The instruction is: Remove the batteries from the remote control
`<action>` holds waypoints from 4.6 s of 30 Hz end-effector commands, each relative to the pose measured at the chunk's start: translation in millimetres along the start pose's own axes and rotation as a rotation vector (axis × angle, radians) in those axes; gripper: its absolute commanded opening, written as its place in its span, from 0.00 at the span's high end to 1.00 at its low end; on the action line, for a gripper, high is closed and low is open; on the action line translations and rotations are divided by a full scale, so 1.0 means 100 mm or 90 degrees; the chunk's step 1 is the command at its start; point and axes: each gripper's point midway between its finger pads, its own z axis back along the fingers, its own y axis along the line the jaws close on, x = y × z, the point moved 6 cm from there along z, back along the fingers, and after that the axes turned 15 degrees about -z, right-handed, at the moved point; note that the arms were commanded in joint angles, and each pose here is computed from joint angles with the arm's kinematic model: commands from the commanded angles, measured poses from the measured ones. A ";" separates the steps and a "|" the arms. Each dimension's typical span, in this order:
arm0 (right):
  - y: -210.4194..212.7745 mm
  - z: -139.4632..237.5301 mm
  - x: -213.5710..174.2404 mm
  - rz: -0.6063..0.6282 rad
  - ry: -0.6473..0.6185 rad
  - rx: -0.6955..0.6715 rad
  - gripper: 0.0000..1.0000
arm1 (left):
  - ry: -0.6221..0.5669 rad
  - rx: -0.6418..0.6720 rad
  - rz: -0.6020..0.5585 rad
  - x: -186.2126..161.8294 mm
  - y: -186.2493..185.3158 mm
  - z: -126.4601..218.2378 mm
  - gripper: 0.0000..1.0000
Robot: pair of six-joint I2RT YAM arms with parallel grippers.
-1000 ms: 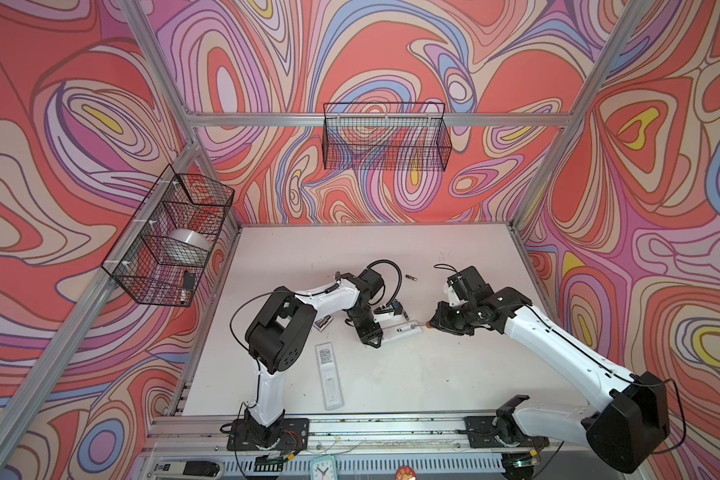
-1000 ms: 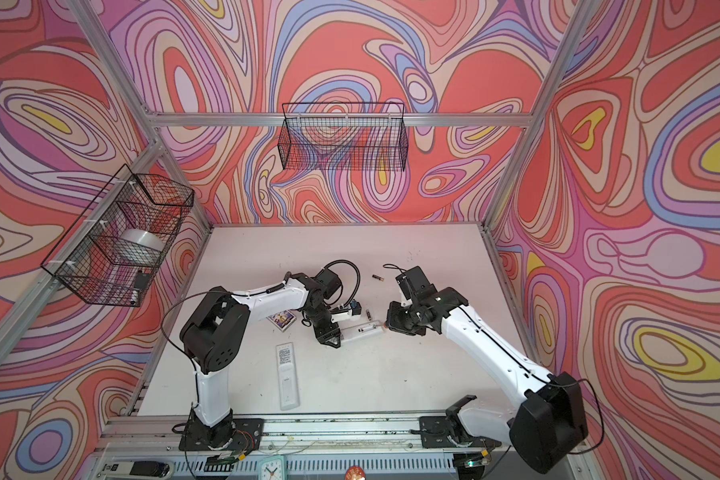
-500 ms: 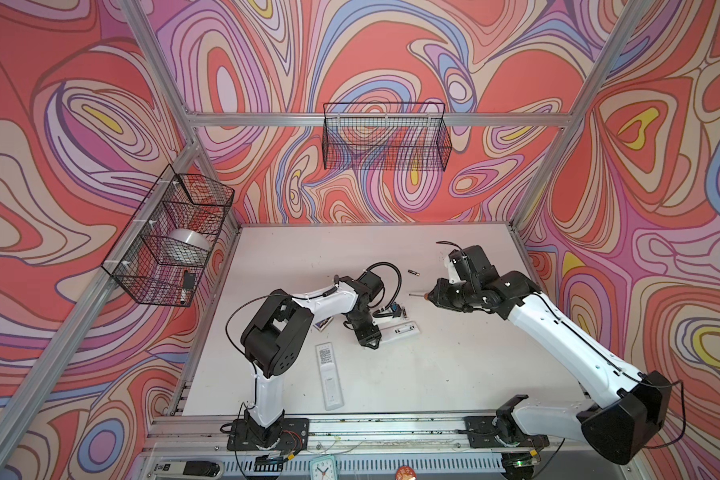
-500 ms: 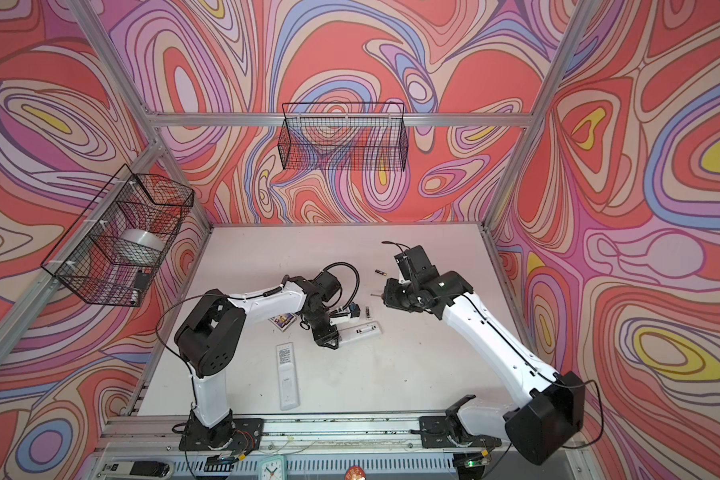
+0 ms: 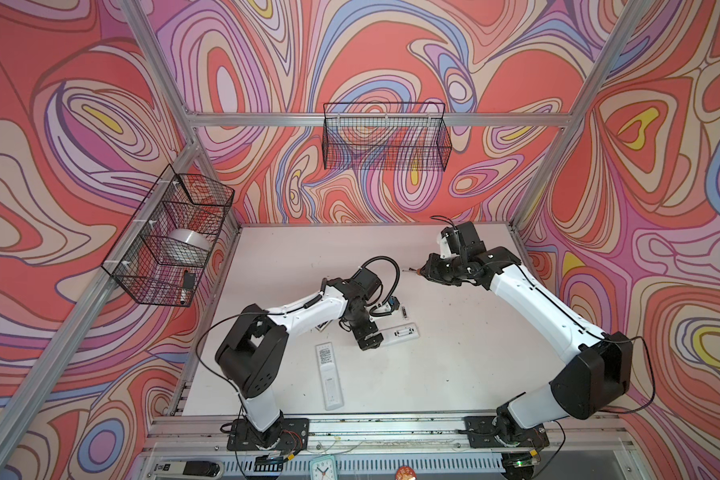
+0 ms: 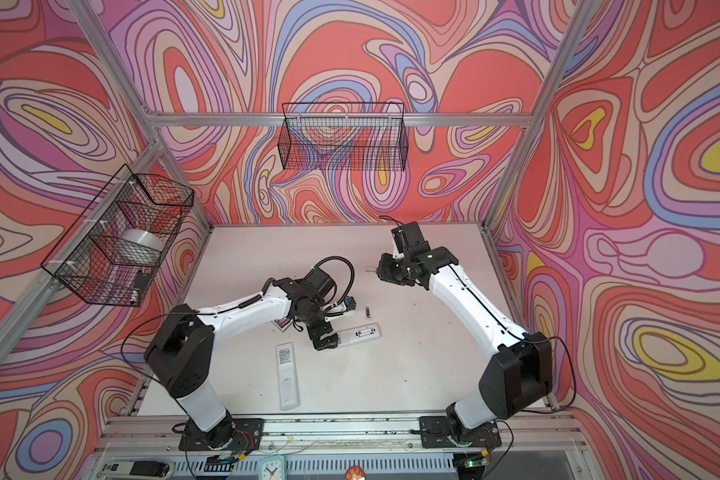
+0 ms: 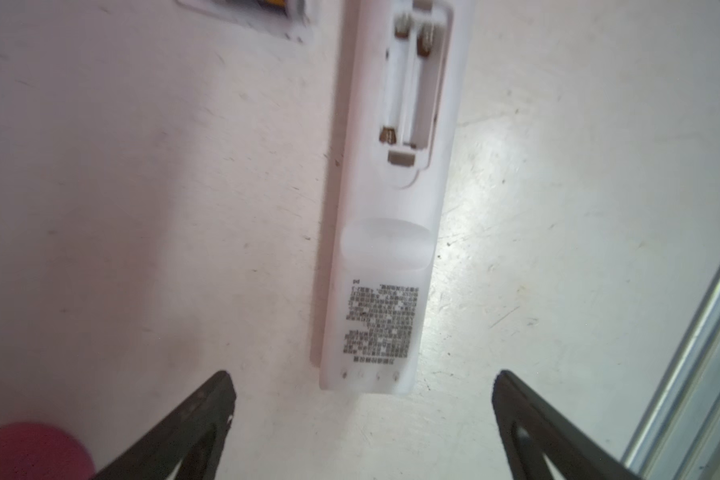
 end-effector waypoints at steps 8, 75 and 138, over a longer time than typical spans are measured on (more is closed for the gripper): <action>0.41 0.13 0.17 -0.017 -0.030 0.240 1.00 | -0.588 -0.100 0.702 0.55 0.58 1.34 0.00; 0.61 0.42 -0.54 0.248 0.305 0.117 0.02 | -0.536 -0.366 0.763 0.94 1.10 0.97 1.00; -1.19 -1.62 0.19 0.300 0.241 -0.344 0.75 | -0.409 -0.179 0.848 -0.40 0.58 1.25 0.00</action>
